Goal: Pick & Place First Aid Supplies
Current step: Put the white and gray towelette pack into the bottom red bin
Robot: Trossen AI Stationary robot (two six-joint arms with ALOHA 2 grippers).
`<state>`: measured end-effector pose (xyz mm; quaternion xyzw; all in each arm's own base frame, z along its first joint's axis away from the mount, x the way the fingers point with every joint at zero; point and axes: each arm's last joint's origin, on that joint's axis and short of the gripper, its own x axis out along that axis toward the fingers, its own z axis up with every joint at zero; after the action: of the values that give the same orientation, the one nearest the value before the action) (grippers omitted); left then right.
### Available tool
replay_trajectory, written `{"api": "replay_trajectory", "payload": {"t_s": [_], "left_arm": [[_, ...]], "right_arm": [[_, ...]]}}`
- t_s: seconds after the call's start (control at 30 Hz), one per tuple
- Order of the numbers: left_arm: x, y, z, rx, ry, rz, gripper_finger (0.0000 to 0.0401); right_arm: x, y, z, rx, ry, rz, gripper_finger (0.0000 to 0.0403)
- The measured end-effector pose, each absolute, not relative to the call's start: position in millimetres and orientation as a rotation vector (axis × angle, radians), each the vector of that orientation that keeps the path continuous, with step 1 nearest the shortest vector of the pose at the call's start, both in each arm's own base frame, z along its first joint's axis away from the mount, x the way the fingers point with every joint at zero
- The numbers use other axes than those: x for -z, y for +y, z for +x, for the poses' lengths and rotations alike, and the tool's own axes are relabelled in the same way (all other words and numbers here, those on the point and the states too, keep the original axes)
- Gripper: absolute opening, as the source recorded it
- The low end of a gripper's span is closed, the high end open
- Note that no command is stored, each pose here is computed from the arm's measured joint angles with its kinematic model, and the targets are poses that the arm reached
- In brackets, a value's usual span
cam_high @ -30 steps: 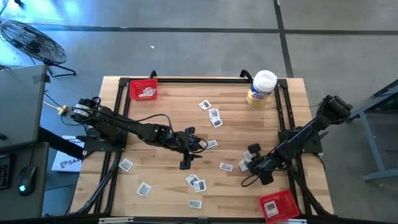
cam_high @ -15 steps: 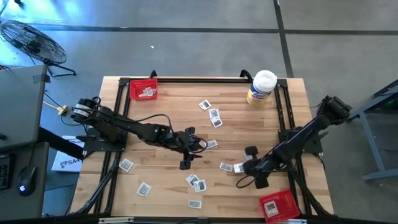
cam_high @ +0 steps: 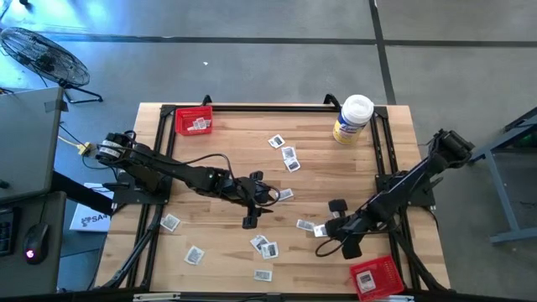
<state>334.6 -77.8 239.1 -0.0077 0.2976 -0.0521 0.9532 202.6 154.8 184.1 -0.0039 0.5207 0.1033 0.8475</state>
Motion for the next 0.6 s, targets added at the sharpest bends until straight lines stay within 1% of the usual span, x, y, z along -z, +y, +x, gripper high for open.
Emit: {"api": "replay_trajectory", "payload": {"t_s": [0.1,0.27,0.5,0.6], "left_arm": [[-239,-78,335,0.106,0.605,-0.016,0.0179],[-239,-78,335,0.106,0.605,-0.016,0.0179],[-239,-78,335,0.106,0.605,-0.016,0.0179],[-239,-78,335,0.106,0.605,-0.016,0.0179]], "right_arm": [[-193,161,205,-0.263,1.095,0.046,0.0001],[-207,174,203,-0.323,1.1,0.075,0.0],[-226,195,189,-0.346,1.133,0.127,0.0],[-233,206,181,-0.382,1.179,0.191,0.0]]}}
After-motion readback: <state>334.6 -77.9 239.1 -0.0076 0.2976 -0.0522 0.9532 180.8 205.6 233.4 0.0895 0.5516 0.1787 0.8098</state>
